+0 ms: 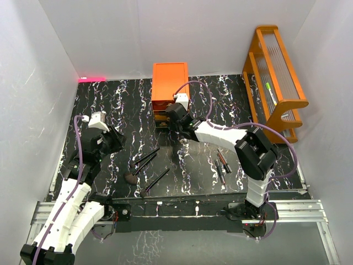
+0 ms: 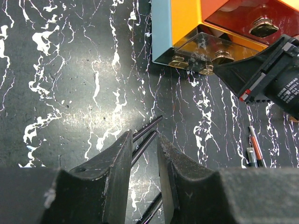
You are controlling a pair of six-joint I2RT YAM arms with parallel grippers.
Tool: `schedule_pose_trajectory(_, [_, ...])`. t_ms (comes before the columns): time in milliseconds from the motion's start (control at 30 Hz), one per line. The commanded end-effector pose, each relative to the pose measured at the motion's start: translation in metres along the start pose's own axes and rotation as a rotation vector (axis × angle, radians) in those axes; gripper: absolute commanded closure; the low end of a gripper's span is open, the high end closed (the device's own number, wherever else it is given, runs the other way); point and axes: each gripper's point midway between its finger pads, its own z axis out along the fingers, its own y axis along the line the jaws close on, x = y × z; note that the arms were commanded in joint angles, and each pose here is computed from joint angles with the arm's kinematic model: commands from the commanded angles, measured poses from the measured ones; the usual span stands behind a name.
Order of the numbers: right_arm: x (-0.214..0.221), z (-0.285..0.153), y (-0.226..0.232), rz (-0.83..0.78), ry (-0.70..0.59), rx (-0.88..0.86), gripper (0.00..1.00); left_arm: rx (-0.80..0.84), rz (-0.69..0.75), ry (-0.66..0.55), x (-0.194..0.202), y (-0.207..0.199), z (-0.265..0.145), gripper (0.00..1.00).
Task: Organize the makeup
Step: Close the drawer in the storage box.
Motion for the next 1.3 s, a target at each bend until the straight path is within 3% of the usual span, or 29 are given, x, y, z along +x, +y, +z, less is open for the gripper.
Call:
schedule_pose_trajectory(0, [-0.047, 0.003, 0.015, 0.03, -0.11, -0.049, 0.92, 0.022, -0.004, -0.007, -0.001, -0.004, -0.002, 0.72])
schedule_pose_trajectory(567, [-0.038, -0.007, 0.008, 0.053, -0.121, -0.087, 0.9, 0.031, -0.006, -0.003, -0.001, -0.005, -0.003, 0.69])
schedule_pose_trajectory(633, [-0.029, -0.014, -0.001, 0.074, -0.135, -0.092, 0.82, 0.031, -0.007, -0.006, -0.001, -0.005, -0.003, 0.67])
schedule_pose_trajectory(733, [-0.013, -0.023, -0.019, 0.104, -0.16, -0.077, 0.57, 0.035, -0.009, -0.003, -0.001, -0.006, -0.003, 0.63])
schedule_pose_trajectory(867, [-0.003, -0.026, -0.036, 0.133, -0.2, -0.042, 0.41, 0.047, -0.009, 0.0, 0.0, -0.008, -0.003, 0.59])
schedule_pose_trajectory(967, [0.0, -0.022, -0.038, 0.134, -0.224, -0.046, 0.36, 0.049, -0.009, 0.005, 0.0, -0.009, -0.001, 0.56])
schedule_pose_trajectory(1267, [0.004, 0.002, -0.036, 0.117, -0.27, -0.033, 0.34, 0.037, -0.011, 0.007, 0.001, -0.007, -0.002, 0.55])
